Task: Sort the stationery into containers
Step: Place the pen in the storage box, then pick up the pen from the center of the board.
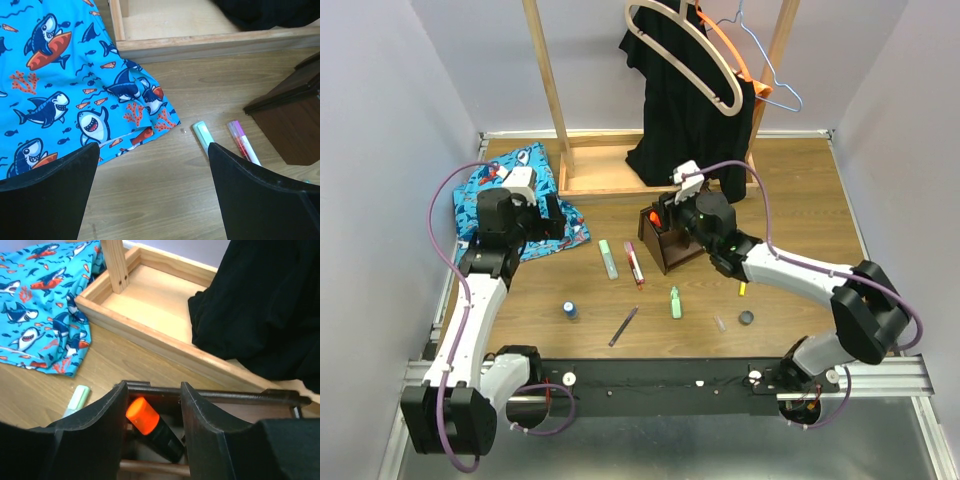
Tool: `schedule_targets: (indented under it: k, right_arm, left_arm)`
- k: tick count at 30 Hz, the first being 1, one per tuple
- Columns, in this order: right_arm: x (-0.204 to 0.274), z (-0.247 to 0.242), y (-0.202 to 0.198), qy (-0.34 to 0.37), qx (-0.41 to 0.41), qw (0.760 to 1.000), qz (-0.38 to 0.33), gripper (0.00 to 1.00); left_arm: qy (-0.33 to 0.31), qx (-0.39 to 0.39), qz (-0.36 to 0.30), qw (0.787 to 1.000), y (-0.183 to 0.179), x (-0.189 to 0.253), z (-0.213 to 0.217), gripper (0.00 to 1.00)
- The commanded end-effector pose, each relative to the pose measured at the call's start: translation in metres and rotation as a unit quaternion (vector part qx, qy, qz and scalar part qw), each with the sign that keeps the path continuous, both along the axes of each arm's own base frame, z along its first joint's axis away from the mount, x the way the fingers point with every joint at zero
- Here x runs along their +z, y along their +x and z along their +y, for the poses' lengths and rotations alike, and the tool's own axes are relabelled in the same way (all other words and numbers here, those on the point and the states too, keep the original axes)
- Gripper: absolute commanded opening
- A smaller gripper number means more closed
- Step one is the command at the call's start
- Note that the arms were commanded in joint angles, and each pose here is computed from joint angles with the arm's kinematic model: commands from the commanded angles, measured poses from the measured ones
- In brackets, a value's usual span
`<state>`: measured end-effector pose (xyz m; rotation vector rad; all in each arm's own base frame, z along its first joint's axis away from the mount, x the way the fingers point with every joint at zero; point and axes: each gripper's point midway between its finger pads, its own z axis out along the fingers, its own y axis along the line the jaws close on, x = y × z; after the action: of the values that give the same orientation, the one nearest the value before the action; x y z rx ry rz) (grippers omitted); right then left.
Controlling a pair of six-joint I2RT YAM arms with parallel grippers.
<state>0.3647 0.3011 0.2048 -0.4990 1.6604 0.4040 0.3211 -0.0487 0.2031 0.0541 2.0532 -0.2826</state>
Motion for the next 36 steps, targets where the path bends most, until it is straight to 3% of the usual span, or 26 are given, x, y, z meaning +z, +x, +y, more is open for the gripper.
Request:
schedule_targets:
  k: [1,5,6,9,17,25,31,36]
  right_arm:
    - [0.046,0.019,-0.013,0.003,0.047,0.999,0.009,0.55]
    - [0.038,0.064,-0.036,-0.043,0.123,0.99,0.056,0.55]
    - [0.009,0.068,-0.04,-0.043,0.113,0.985,0.125,0.56]
    - [-0.012,0.084,-0.042,-0.025,0.103,0.974,0.2,0.56]
    - [-0.068,0.125,-0.039,-0.032,0.098,0.953,0.285,0.55]
    - [-0.11,0.159,-0.012,-0.085,0.074,0.945,0.307,0.53]
    - [-0.138,0.141,-0.011,-0.134,0.007,0.938,0.32,0.53]
    - [-0.151,0.14,-0.024,-0.152,0.01,0.932,0.329,0.53]
  left_arm:
    - [-0.006,0.02,-0.039,0.999,-0.005,0.022,0.005,0.99]
    - [0.005,0.068,-0.048,0.997,-0.013,0.045,0.021,0.99]
    - [0.011,0.082,-0.051,0.995,-0.016,0.05,0.027,0.99]
    - [0.041,0.129,-0.045,0.99,-0.026,0.059,0.049,0.99]
    - [0.074,0.168,0.035,0.982,-0.065,0.049,0.079,0.99]
    - [0.064,0.164,0.02,0.984,-0.087,0.051,0.076,0.99]
    - [0.062,0.171,0.01,0.983,-0.089,0.056,0.078,0.99]
    - [0.06,0.174,0.012,0.983,-0.088,0.053,0.078,0.99]
